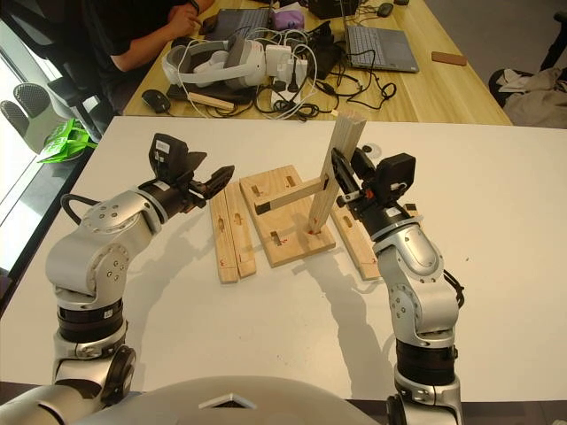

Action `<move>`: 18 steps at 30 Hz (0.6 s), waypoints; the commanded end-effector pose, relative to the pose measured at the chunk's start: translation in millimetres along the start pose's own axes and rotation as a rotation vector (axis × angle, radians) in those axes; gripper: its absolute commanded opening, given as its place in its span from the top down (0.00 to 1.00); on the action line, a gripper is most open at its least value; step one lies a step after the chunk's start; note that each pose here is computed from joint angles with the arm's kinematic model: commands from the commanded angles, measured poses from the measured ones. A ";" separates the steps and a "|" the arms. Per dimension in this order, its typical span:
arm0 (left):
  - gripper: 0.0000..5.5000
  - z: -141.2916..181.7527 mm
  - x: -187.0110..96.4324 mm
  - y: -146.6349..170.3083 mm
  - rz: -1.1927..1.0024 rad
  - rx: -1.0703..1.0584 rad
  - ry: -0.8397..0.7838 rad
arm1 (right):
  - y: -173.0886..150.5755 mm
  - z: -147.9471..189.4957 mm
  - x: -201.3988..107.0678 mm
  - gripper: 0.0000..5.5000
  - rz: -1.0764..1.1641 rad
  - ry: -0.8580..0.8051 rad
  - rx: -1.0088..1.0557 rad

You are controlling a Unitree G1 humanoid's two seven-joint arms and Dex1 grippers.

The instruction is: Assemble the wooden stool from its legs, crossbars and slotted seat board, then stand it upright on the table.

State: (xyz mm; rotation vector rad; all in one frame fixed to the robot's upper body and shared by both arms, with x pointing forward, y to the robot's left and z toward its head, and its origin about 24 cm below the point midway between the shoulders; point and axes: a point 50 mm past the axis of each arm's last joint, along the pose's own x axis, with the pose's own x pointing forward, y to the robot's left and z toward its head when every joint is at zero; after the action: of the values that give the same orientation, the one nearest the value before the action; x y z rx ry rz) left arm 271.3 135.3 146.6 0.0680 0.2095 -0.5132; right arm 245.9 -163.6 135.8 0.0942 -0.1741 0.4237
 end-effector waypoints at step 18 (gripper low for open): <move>0.41 -2.6 -2.8 0.1 0.006 0.035 0.002 | -13.2 -17.5 -14.3 0.82 0.139 0.125 0.040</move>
State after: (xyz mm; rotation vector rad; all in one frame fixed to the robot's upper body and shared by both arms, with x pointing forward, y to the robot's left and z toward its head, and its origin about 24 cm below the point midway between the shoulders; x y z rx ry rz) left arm 269.8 135.7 144.6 0.0901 0.2046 -0.5189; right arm 244.7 -174.5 132.3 0.0845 -0.1488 0.5731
